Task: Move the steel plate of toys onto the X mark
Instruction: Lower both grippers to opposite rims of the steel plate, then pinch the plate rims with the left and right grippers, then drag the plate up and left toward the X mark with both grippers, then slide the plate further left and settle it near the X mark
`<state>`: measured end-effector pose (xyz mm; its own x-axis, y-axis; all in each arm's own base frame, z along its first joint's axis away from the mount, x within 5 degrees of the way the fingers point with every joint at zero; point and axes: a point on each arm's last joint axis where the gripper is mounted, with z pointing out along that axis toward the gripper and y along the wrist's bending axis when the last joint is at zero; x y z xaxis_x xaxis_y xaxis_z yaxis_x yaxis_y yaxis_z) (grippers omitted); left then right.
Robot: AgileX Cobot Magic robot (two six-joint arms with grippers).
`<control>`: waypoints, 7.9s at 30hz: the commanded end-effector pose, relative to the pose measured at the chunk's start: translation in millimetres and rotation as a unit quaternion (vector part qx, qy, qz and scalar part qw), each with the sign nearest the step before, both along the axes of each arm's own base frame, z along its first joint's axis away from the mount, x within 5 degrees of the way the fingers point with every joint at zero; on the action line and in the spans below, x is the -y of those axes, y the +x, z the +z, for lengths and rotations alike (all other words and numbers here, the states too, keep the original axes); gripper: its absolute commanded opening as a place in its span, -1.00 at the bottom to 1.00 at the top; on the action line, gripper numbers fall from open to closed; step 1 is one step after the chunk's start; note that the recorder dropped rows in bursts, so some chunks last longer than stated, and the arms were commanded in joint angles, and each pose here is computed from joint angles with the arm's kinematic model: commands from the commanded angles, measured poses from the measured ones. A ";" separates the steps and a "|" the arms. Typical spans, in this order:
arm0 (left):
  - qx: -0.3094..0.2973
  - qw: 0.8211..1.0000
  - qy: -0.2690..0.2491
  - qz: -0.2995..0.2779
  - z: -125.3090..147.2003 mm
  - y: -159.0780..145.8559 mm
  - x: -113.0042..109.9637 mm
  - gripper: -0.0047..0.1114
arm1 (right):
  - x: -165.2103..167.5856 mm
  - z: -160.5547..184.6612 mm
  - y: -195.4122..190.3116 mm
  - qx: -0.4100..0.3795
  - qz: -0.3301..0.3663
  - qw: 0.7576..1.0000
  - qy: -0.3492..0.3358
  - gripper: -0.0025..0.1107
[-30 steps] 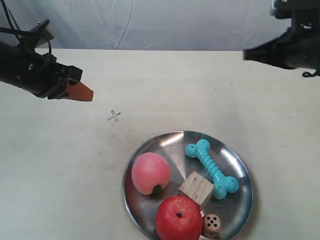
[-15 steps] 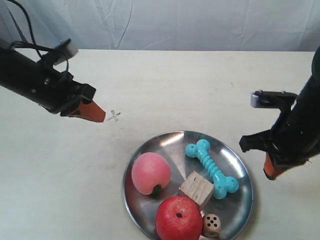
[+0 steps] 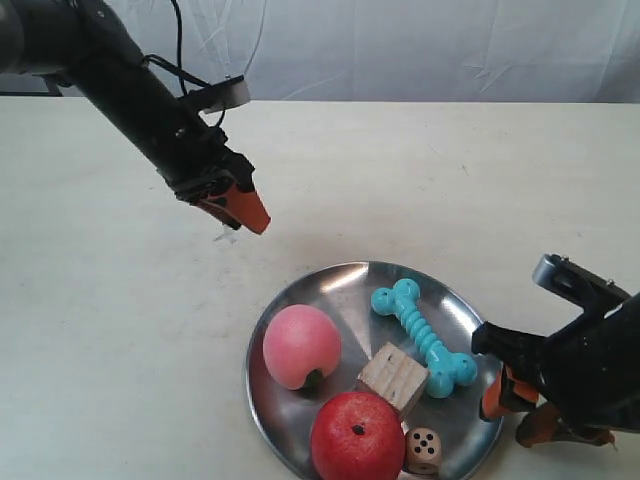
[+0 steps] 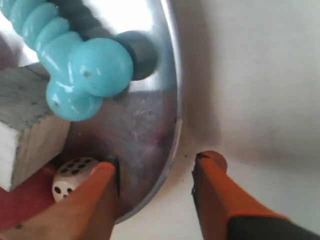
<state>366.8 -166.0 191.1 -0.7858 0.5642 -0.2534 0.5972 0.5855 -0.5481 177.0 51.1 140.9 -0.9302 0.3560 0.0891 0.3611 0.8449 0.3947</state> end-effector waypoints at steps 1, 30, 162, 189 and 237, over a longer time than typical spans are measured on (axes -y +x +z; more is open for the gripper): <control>-0.008 1.000 0.011 -0.021 -13.2 9.7 11.9 -0.02 | 1.5 -8.5 -10.1 -0.002 -0.039 0.999 0.005 -0.22; -0.003 0.989 0.071 -0.127 -73.8 12.8 73.7 -0.02 | -30.1 -17.0 -22.6 0.038 -0.053 0.997 0.034 -0.22; -0.036 0.988 0.121 -0.090 -81.9 -7.2 102.3 -0.92 | -33.6 -23.8 -23.8 0.097 -0.100 0.990 -0.015 -0.97; -0.012 0.986 0.153 -0.068 -49.1 -6.5 95.0 -0.92 | -59.0 5.3 2.0 0.116 -0.051 0.990 0.065 -0.97; 0.055 0.964 0.248 0.074 -49.8 69.7 -32.5 -0.91 | -150.9 -30.9 227.5 0.231 0.157 0.960 -0.011 -0.97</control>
